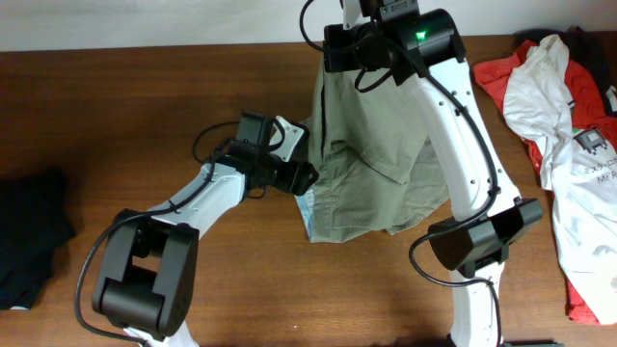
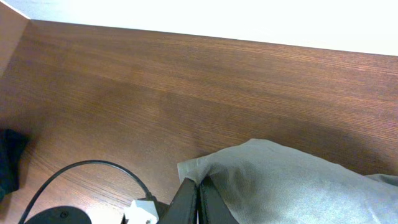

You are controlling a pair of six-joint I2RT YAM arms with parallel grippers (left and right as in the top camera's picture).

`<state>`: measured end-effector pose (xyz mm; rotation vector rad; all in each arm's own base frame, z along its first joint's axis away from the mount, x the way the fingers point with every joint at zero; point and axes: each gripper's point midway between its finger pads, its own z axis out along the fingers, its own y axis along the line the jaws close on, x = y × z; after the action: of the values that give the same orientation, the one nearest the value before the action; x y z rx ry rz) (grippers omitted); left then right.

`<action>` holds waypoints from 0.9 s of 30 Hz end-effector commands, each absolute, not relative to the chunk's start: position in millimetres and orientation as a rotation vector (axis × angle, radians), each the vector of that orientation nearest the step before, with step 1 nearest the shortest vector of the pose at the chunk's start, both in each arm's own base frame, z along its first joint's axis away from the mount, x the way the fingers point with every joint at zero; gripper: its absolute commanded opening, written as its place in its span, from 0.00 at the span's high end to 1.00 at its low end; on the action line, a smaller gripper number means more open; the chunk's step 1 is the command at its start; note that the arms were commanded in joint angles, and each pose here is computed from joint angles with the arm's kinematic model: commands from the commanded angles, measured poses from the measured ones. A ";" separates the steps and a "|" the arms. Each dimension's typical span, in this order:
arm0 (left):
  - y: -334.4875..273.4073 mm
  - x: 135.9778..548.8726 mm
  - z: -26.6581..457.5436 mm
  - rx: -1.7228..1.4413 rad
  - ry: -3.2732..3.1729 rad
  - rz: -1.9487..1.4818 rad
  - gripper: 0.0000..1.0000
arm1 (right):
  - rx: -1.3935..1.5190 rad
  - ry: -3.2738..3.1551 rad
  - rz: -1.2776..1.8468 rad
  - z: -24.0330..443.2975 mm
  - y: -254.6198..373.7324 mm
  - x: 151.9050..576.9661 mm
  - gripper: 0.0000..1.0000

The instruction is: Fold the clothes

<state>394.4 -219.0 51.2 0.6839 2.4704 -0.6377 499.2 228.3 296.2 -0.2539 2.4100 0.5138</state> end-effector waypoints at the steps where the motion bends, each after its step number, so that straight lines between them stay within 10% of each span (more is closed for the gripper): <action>1: -226.5 402.6 53.4 0.723 2.422 -0.600 0.57 | -0.264 2.378 0.560 309.1 234.8 497.0 0.96; 3: -222.8 408.2 53.7 0.710 2.414 -0.559 1.00 | -0.269 2.386 0.572 308.1 236.0 494.8 0.96; 15: 5.9 500.2 94.5 0.035 2.402 0.152 1.00 | -0.265 2.523 0.541 286.2 226.9 472.3 0.96; 20: 12.3 504.1 102.5 0.020 2.393 0.159 1.00 | -0.259 2.781 0.488 245.2 215.0 428.1 0.06; 22: 11.9 503.8 102.2 0.031 2.395 0.162 1.00 | -0.296 2.881 0.484 227.6 222.2 406.5 0.30; 27: 12.0 501.3 99.9 0.043 2.409 0.167 1.00 | -0.430 2.992 0.501 136.4 286.1 377.5 0.31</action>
<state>498.4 10.6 95.8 0.0425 2.4141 0.1530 394.1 269.7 166.2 -0.4300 2.9304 0.4897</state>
